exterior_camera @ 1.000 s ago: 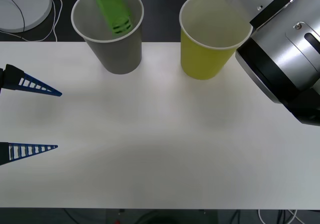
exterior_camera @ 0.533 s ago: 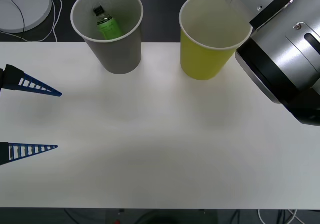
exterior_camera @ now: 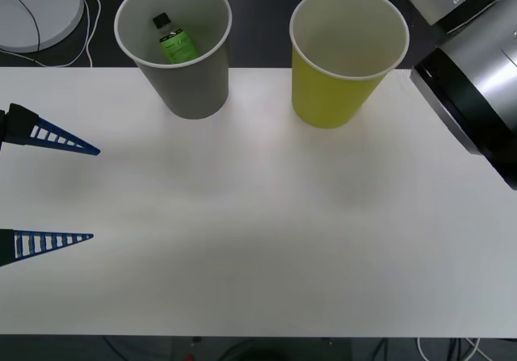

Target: Put the can into the green bin and the plastic bottle into the gray bin

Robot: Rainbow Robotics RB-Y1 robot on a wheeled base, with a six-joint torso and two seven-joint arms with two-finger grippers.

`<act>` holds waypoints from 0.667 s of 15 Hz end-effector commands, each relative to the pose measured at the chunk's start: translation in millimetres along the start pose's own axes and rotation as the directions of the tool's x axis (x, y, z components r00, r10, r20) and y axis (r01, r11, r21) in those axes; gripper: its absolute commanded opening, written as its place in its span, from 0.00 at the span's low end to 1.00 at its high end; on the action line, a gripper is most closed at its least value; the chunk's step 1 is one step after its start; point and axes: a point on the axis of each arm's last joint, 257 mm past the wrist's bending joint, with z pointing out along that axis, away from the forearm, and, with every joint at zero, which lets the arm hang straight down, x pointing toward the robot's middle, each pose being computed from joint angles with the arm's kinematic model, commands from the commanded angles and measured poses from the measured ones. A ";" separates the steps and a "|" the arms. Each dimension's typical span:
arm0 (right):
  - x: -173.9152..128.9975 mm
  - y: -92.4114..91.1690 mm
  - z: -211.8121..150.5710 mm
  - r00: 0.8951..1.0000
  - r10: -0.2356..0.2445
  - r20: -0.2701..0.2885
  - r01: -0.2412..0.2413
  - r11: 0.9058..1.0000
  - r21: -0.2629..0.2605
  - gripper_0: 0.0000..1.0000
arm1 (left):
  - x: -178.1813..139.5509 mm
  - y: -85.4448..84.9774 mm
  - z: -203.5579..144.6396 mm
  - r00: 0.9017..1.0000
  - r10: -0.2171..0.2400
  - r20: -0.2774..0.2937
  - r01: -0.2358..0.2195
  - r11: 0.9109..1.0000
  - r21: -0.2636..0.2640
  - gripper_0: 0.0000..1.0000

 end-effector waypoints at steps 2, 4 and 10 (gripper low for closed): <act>21.9 -2.4 -18.5 0.999 -0.031 0.017 0.032 0.998 -0.045 1.00 | 0.0 0.0 0.0 1.000 0.000 0.000 0.000 1.000 0.000 1.00; 34.6 -1.2 -34.3 0.997 -0.078 0.010 0.078 0.996 -0.050 1.00 | 0.0 0.0 0.0 1.000 0.000 0.000 0.000 1.000 0.000 1.00; 75.7 -2.5 -72.8 0.990 -0.132 0.047 0.136 0.986 -0.095 1.00 | 0.0 0.0 0.0 1.000 0.000 0.000 0.000 1.000 0.000 1.00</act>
